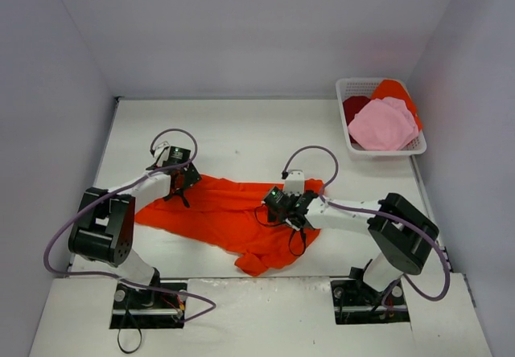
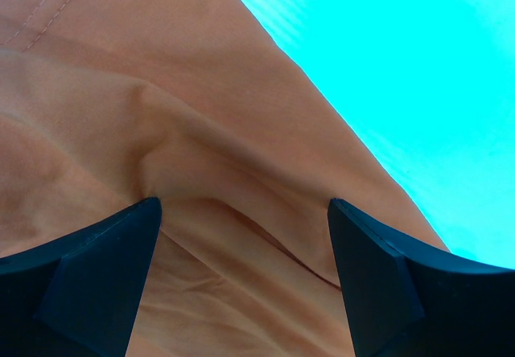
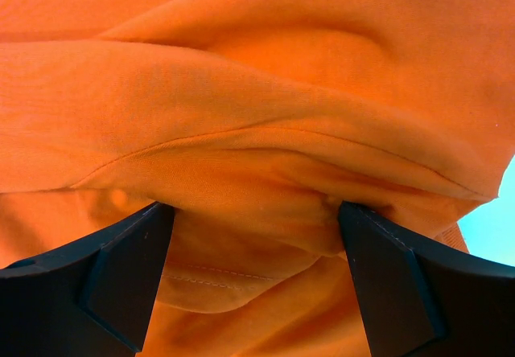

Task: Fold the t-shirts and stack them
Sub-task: Fold the tshirt

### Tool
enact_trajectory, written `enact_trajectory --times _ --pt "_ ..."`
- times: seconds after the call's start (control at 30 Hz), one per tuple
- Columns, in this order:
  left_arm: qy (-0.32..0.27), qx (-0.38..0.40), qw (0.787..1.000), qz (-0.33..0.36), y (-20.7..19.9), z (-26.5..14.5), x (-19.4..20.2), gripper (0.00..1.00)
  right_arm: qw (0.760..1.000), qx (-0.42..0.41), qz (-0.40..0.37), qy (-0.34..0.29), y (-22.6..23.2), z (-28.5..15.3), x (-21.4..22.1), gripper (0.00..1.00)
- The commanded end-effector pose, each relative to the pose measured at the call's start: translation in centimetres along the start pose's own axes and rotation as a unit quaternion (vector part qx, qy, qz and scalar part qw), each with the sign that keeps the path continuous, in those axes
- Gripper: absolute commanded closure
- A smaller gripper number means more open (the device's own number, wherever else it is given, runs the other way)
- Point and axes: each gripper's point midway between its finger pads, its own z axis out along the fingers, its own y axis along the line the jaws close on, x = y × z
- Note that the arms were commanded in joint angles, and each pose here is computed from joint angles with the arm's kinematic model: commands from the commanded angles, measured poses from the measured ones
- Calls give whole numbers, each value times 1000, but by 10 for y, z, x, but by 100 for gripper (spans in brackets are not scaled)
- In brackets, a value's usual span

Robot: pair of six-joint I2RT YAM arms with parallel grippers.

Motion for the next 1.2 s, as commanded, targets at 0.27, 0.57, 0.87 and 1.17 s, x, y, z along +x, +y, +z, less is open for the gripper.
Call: enact_trajectory --times 0.27,0.57,0.87,1.17 --pt "-18 35 999 -32 -32 0 -37 20 1000 -7 -10 -11 5 24 -39 20" --pt "-32 44 997 -51 -39 4 -58 20 998 -42 -42 -35 18 47 -89 21" --pt "-27 40 996 -73 -18 14 -59 20 993 -77 -74 -47 37 71 -119 21" --pt "-26 45 995 -89 -6 17 -65 20 988 -89 -101 -77 48 79 -152 21"
